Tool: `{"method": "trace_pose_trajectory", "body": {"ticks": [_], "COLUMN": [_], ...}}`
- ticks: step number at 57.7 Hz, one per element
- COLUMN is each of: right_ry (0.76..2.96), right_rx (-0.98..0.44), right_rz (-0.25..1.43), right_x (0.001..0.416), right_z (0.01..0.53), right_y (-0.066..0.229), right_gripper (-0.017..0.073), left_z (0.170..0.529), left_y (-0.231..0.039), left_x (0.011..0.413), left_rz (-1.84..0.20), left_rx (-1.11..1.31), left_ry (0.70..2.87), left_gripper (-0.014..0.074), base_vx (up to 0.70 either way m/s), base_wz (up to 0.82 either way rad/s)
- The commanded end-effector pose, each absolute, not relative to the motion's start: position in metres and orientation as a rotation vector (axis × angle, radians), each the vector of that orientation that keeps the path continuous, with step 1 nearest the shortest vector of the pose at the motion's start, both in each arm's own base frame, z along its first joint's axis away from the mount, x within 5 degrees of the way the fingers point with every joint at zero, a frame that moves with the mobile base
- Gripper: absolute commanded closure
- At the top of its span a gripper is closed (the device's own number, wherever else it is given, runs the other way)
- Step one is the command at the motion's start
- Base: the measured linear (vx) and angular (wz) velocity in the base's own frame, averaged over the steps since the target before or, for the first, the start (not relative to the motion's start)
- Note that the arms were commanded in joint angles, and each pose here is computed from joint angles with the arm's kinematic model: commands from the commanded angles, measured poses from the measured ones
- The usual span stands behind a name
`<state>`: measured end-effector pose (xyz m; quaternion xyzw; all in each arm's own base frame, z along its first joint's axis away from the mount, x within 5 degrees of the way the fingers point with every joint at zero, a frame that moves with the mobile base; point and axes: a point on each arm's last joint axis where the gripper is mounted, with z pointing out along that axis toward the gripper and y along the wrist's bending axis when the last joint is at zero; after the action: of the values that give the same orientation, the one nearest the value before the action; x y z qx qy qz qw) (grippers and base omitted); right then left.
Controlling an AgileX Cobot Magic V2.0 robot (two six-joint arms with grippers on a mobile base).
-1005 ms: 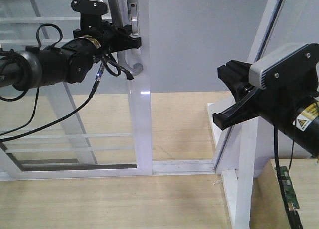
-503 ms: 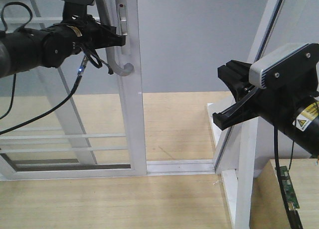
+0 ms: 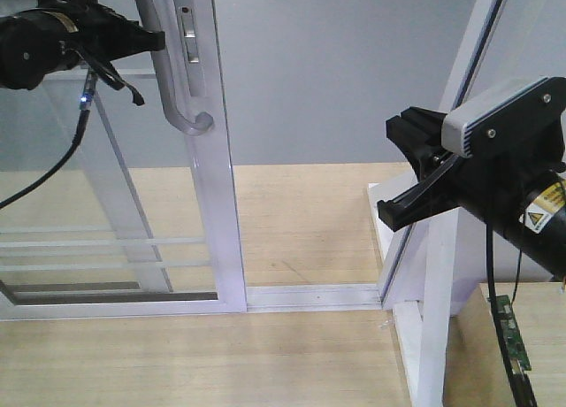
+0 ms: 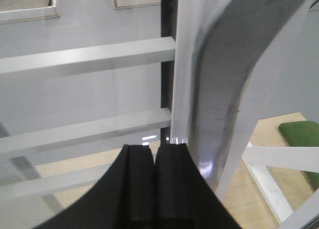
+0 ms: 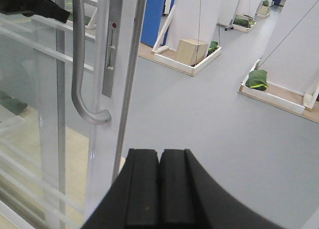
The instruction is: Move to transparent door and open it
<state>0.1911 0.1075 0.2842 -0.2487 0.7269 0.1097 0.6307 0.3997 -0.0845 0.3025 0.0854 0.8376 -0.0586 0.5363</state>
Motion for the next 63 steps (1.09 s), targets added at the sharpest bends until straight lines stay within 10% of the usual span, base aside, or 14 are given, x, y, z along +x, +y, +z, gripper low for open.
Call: {"method": "trace_pose_trajectory", "body": {"ticks": [1,63], "right_ry": [1.545,1.637], "right_rx": [-0.52,-0.38], "right_rz": [0.261,0.302], "right_x": [0.192,0.101], "right_z": [0.305,0.28], "right_y": [0.107,0.046], "right_gripper": [0.0565,0.0564], "left_z": [0.351,0.279], "left_y": [-0.081,-0.008], "left_x": [0.383,0.045], "left_rz": [-0.115,-0.101], "left_rx": [0.234,0.228], "left_ry": [1.865,1.817], "left_gripper": [0.0594,0.0594], "base_vx": [0.0,0.0], "base_wz": [0.0,0.0]}}
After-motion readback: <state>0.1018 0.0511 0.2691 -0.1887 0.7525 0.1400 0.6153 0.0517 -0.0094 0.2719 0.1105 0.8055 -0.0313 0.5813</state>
